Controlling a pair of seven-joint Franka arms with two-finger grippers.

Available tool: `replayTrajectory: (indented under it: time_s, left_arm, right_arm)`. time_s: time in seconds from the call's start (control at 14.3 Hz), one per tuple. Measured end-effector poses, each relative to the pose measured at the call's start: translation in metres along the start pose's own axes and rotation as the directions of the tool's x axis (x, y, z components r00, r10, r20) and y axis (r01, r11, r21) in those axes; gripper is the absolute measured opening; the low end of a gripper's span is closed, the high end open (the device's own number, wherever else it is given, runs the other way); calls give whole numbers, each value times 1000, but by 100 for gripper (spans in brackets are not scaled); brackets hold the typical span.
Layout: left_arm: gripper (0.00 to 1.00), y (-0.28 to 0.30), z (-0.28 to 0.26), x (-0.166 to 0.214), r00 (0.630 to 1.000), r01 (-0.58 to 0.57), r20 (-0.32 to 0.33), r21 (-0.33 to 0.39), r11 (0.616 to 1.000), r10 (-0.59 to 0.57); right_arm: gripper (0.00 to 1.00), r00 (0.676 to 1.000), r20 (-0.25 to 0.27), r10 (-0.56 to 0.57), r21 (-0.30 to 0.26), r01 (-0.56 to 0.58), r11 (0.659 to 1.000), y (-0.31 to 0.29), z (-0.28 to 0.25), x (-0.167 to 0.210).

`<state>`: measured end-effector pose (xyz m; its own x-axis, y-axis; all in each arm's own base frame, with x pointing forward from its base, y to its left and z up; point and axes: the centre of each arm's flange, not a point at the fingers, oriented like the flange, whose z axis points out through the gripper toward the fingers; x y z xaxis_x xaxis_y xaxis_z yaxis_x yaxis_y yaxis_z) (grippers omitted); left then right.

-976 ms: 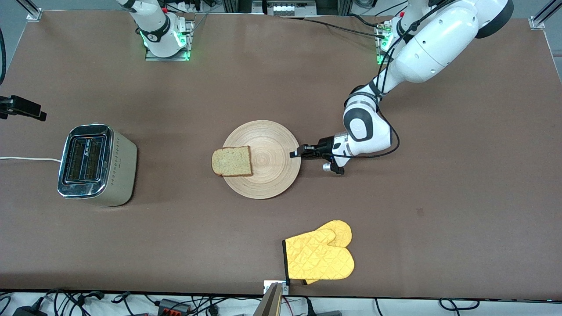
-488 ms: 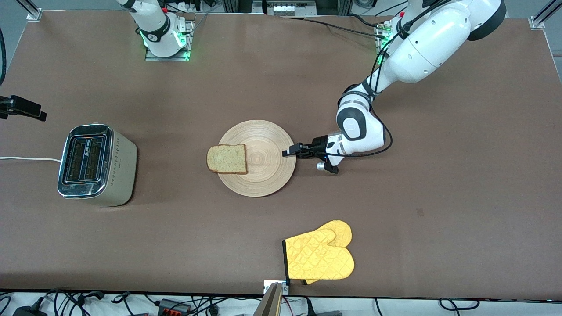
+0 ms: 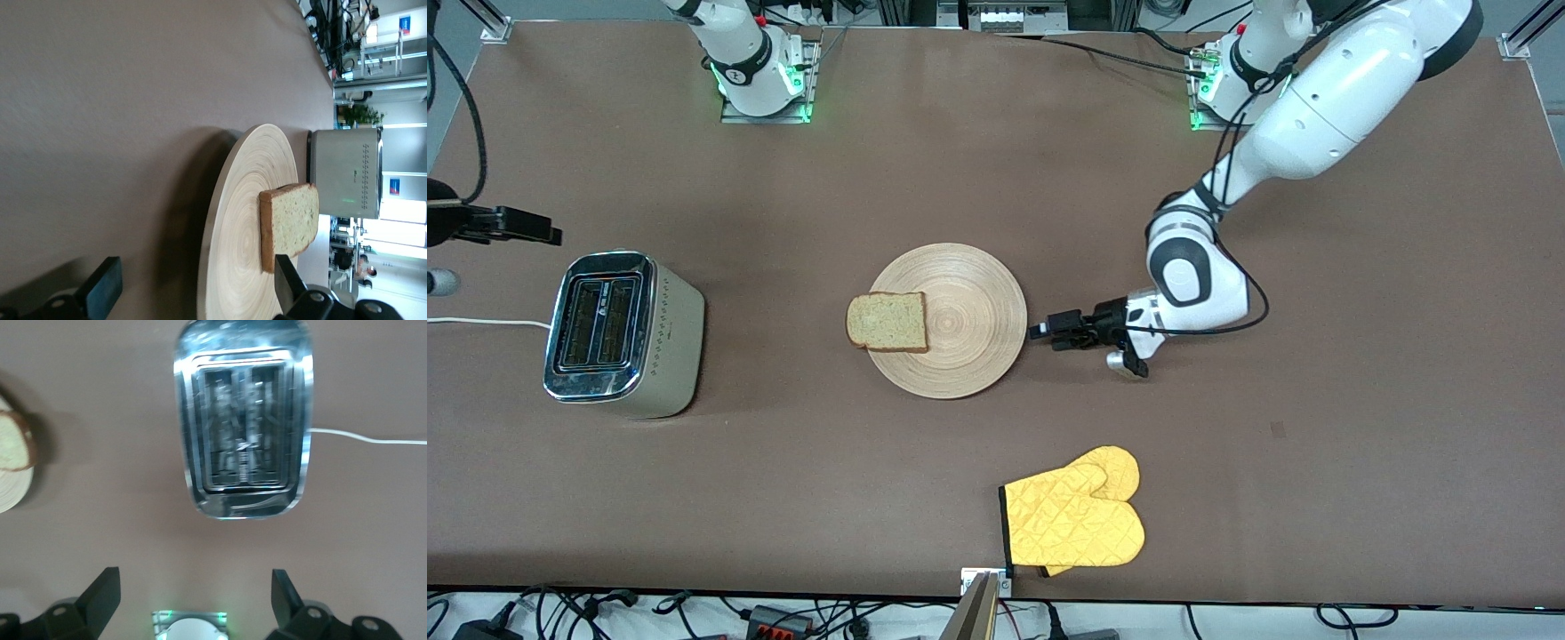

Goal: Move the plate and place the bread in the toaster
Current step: 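Release the plate with the left gripper while the right gripper reaches the bread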

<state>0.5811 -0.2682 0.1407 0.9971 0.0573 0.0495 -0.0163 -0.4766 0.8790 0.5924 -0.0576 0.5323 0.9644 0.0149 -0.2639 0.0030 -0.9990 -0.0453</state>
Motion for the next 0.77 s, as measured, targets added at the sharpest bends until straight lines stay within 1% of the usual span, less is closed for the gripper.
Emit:
replayTrajectory:
  time_s: [0.14,0.21,0.35,0.42,0.56,0.63,0.77]
  left_arm:
    - [100,-12,-33,18,997,-62,43,-28,998,63]
    - [100,-18,-52,27,992,-100,72,-40,994,102]
    - [100,-30,-96,45,967,-199,151,-50,979,205]
    - [100,-35,-121,55,947,-252,194,-46,967,256]
    - [100,-39,-174,75,892,-335,319,-9,942,321]
    - [100,-35,-198,85,862,-360,391,20,933,324]
    - [100,-13,-236,100,809,-386,507,76,919,297]
  right_arm:
    - [100,999,24,-45,57,43,997,-30,20,16]
    - [100,998,23,-63,88,61,994,-47,31,27]
    - [100,997,21,-81,163,76,984,-72,57,50]
    - [100,996,18,-82,201,76,977,-80,72,62]
    - [100,998,11,-59,286,53,957,-92,107,86]
    - [100,999,5,-38,313,34,949,-95,124,96]
    - [100,1000,-16,15,328,-9,945,-104,151,104]
